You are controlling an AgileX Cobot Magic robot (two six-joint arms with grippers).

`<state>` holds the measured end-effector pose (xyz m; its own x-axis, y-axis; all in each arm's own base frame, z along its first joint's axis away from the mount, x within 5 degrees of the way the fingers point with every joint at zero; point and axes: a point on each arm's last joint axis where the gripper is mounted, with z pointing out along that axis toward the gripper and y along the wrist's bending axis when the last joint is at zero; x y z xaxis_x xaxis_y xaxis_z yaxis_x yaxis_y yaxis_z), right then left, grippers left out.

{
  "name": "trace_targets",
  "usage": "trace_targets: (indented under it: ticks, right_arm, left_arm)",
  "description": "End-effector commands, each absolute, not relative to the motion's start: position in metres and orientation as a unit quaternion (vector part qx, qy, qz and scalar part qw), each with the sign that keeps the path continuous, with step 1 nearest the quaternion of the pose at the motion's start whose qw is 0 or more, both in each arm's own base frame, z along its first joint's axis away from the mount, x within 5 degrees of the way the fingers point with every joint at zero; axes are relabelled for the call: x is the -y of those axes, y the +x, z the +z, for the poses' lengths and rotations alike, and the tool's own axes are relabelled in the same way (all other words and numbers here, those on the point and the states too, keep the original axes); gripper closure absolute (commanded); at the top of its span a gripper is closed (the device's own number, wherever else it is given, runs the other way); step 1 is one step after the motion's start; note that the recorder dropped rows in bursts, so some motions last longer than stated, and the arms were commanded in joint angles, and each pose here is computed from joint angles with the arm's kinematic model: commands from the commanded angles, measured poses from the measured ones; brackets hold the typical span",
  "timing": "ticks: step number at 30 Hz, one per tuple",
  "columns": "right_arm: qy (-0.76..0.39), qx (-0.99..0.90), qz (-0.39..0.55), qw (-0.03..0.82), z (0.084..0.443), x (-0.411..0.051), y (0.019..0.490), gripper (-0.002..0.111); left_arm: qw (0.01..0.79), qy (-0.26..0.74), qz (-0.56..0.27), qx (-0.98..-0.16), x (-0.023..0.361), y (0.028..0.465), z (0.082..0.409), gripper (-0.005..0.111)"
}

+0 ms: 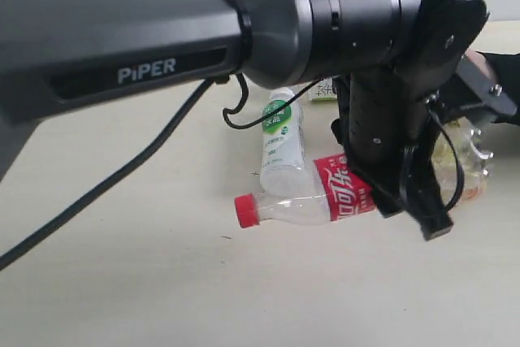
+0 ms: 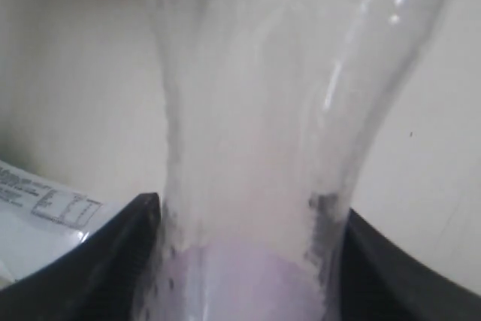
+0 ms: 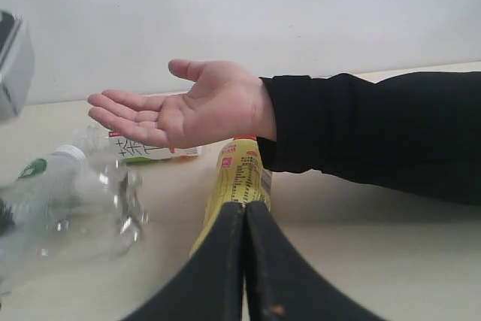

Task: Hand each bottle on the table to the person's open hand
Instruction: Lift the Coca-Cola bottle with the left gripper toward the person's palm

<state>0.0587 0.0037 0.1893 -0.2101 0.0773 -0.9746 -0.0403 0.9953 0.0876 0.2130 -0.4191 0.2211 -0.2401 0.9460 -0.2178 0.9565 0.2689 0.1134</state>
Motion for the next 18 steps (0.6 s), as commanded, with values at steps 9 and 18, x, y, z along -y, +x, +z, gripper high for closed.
trace_targets:
  ticks: [9, 18]
  right_arm:
    - [0.013, -0.774, 0.045, 0.631, 0.189, -0.003, 0.059, 0.108]
    - [0.013, -0.774, 0.045, 0.631, 0.189, -0.003, 0.059, 0.108]
  left_arm:
    - [0.249, 0.300, -0.109, -0.915, 0.421, 0.250, 0.299, 0.107]
    - [0.194, 0.167, -0.214, -0.943, 0.407, 0.313, 0.294, 0.107]
